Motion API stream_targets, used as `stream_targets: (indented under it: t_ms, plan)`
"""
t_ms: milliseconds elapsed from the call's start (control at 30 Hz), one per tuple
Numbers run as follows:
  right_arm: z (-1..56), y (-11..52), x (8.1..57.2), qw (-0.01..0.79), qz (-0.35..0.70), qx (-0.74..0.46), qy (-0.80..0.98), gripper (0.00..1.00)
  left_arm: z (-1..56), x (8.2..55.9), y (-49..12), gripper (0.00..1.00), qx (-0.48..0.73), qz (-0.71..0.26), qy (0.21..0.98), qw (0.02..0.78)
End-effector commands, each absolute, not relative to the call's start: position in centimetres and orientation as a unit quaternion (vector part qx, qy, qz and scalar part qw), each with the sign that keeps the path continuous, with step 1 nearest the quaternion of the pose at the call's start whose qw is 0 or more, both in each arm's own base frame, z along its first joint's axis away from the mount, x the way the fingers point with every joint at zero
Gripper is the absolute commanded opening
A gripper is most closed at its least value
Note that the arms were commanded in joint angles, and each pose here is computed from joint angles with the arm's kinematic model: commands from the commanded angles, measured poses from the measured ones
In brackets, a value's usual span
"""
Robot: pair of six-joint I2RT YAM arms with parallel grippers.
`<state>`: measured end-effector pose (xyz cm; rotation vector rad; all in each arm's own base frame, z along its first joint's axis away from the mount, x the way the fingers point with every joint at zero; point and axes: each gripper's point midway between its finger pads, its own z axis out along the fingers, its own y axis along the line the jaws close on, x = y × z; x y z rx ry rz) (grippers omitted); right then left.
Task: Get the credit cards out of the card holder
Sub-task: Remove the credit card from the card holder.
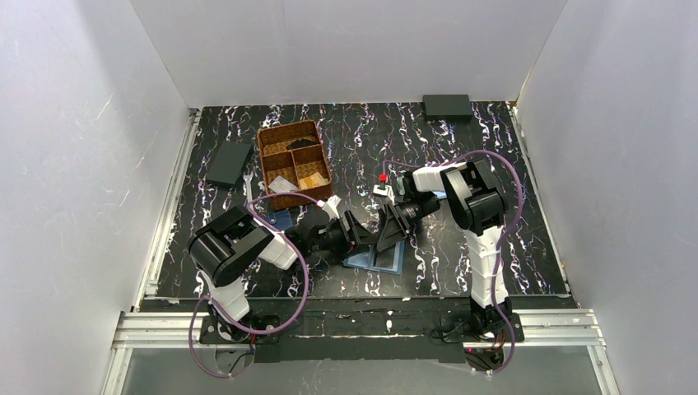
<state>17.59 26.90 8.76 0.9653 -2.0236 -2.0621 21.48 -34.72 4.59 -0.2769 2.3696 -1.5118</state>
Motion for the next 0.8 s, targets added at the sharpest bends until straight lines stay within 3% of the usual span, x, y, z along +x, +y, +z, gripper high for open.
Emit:
stream_targets:
  t_ms: [0,67,300,467,600,767]
  plan:
    - [9.1,27.3,18.0,0.047,-0.679,0.315,-0.661,0.74,5.2,21.5,-34.0,0.51,-0.084,-0.52,0.833,0.172]
    - [9.0,27.1,18.1,0.048,-0.677,0.315,-0.664,0.74,5.1,21.7,-33.7,0.4,-0.089,-0.518,0.833,0.172]
    - [8.6,25.5,19.0,0.04,-0.664,0.313,-0.677,0.75,4.8,22.2,-32.5,0.24,-0.105,-0.513,0.835,0.172]
    - [9.4,24.6,19.1,0.028,-0.646,0.342,-0.682,0.78,4.9,22.1,-32.2,0.24,-0.091,-0.514,0.835,0.173]
    - [9.1,23.9,20.2,0.008,-0.59,0.365,-0.72,0.79,5.2,21.8,-31.8,0.38,-0.065,-0.496,0.847,0.177]
    - [9.4,23.3,24.0,-0.124,-0.467,0.401,-0.779,0.87,5.6,21.6,-31.3,0.38,-0.041,-0.483,0.857,0.178]
